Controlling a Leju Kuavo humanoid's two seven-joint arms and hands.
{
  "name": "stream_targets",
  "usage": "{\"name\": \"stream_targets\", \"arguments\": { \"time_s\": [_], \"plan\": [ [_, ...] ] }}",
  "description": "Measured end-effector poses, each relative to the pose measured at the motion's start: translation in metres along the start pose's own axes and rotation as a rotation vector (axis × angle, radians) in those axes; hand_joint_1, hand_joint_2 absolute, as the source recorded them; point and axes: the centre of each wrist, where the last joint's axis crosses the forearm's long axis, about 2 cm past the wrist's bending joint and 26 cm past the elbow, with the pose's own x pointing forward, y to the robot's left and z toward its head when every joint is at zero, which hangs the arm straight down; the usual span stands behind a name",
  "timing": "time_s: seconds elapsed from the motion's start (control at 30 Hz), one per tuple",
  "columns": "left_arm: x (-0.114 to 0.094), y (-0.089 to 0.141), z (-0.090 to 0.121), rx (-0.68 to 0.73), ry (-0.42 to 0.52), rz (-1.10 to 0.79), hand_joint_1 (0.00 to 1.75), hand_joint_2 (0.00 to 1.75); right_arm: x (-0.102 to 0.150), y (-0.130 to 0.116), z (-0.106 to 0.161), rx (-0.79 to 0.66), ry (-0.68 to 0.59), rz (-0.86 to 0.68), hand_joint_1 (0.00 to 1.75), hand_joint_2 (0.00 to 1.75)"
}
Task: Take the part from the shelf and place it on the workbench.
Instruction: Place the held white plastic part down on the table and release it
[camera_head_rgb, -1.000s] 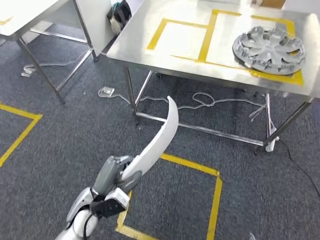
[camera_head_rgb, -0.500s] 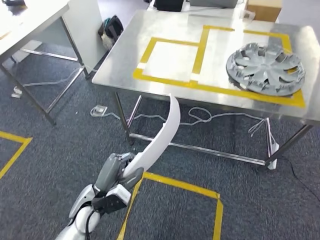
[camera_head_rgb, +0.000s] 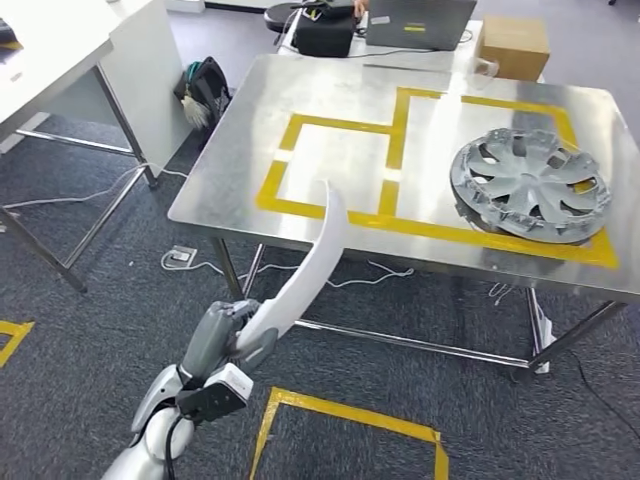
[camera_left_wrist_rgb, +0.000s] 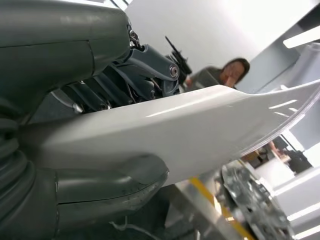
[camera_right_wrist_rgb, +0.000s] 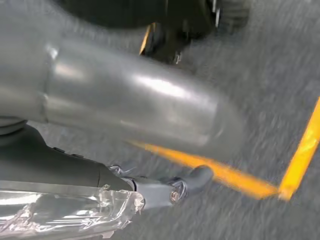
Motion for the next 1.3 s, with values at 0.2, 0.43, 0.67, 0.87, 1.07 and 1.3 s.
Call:
{"name": "stream_targets", "arguments": {
  "time_s": [0.2,0.43,0.67,0.87,1.07,1.3],
  "plan": [
    [-0.003,0.0,0.003,-0.006,0.011,-0.006,1.75,1.75,-0.007,0.004,0.004,0.031,0.046,0.001,0.0,0.0],
    [-0.006,0.001,0.001,-0.011,0.012,-0.012,1.75,1.75,-0.01,0.006,0.006,0.051,0.06,0.006,0.0,0.0],
    [-0.009,0.004,0.0,-0.016,0.01,-0.023,1.75,1.75,-0.007,0.005,0.004,0.055,0.047,0.018,0.0,0.0],
    [-0.013,0.005,0.004,-0.04,0.013,-0.041,1.75,1.75,-0.006,0.006,0.004,0.069,0.032,0.045,0.0,0.0],
    [-0.013,0.007,-0.003,-0.058,-0.014,-0.071,1.75,1.75,0.002,0.005,-0.001,0.072,-0.008,0.065,0.0,0.0],
    [-0.016,0.002,-0.002,-0.096,-0.016,-0.084,1.75,1.75,0.003,0.006,-0.001,0.075,-0.036,0.082,0.0,0.0]
  ]
}}
